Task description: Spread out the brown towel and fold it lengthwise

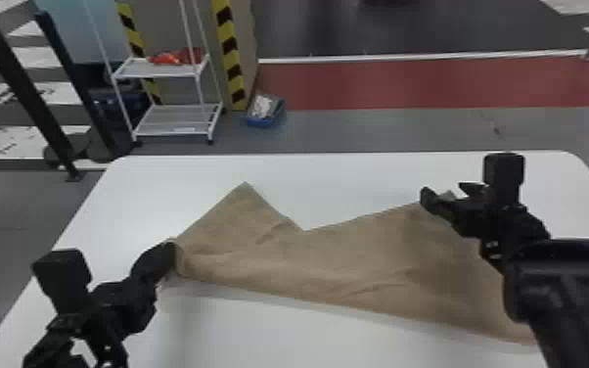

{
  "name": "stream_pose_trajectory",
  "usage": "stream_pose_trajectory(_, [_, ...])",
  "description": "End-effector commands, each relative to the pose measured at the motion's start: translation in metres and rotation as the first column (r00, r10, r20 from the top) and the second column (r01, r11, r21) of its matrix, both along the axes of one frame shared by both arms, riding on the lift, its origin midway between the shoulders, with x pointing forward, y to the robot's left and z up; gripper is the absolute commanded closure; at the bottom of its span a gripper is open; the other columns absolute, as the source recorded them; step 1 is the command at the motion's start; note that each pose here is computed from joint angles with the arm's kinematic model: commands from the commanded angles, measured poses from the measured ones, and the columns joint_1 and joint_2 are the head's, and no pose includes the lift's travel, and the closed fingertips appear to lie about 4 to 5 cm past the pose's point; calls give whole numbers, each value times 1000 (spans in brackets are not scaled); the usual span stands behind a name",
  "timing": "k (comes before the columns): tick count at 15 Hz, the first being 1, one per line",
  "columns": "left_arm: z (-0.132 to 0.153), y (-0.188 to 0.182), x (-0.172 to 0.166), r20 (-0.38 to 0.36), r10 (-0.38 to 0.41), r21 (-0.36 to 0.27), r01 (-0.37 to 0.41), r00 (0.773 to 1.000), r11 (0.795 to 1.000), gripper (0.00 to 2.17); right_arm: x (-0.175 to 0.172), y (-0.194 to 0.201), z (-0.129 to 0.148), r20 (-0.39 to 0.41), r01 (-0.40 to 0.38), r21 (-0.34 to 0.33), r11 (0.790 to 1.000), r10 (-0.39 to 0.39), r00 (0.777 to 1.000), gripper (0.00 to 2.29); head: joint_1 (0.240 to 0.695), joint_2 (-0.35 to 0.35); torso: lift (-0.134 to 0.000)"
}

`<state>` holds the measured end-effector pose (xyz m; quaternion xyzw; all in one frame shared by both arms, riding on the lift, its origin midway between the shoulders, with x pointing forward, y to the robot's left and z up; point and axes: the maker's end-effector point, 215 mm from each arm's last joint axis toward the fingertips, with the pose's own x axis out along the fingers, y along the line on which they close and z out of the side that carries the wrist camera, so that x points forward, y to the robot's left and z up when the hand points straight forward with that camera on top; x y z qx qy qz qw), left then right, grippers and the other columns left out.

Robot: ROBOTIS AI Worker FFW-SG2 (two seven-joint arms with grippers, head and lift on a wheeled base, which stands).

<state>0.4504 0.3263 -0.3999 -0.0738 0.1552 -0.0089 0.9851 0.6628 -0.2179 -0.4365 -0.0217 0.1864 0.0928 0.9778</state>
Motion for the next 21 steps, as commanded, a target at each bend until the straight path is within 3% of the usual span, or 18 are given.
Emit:
stream_pose_trajectory(1, [0,0,0,1,0,1,0,1000,1000,1976,-2,2,-12,-28,-7,-16,1000,6,1000,343,695,106,-124])
stream_pose_trajectory(6, [0,0,0,3,0,1,0,1000,1000,1976,-7,-3,-23,-67,1,-22,1000,-2,998,441,695,106,-124])
stream_pose_trajectory(10, [1,-1,1,4,-3,2,3,1000,1000,1976,-15,-2,-38,-134,-7,-16,1000,4,991,620,695,104,-124])
stream_pose_trajectory(11, [1,0,2,6,-2,4,2,1000,1000,1976,-17,-4,-40,-144,-3,-16,1000,1,990,755,695,105,-124])
stream_pose_trajectory(14, [3,0,2,7,-5,7,5,1000,1000,1976,-23,-9,-42,-154,0,-22,1000,-4,988,772,695,104,-124])
stream_pose_trajectory(15, [2,0,2,4,-5,6,5,1000,1000,1976,-28,-11,-42,-156,3,-24,1000,-7,988,984,695,101,-124])
stream_pose_trajectory(17, [4,-1,3,9,-7,7,7,1000,1000,1976,-34,-13,-26,-134,10,-22,1000,-13,991,1028,695,99,-124])
stream_pose_trajectory(21, [8,-7,1,15,-16,7,16,1000,1000,1976,-51,-19,36,-67,19,30,999,-17,998,1028,695,93,-124])
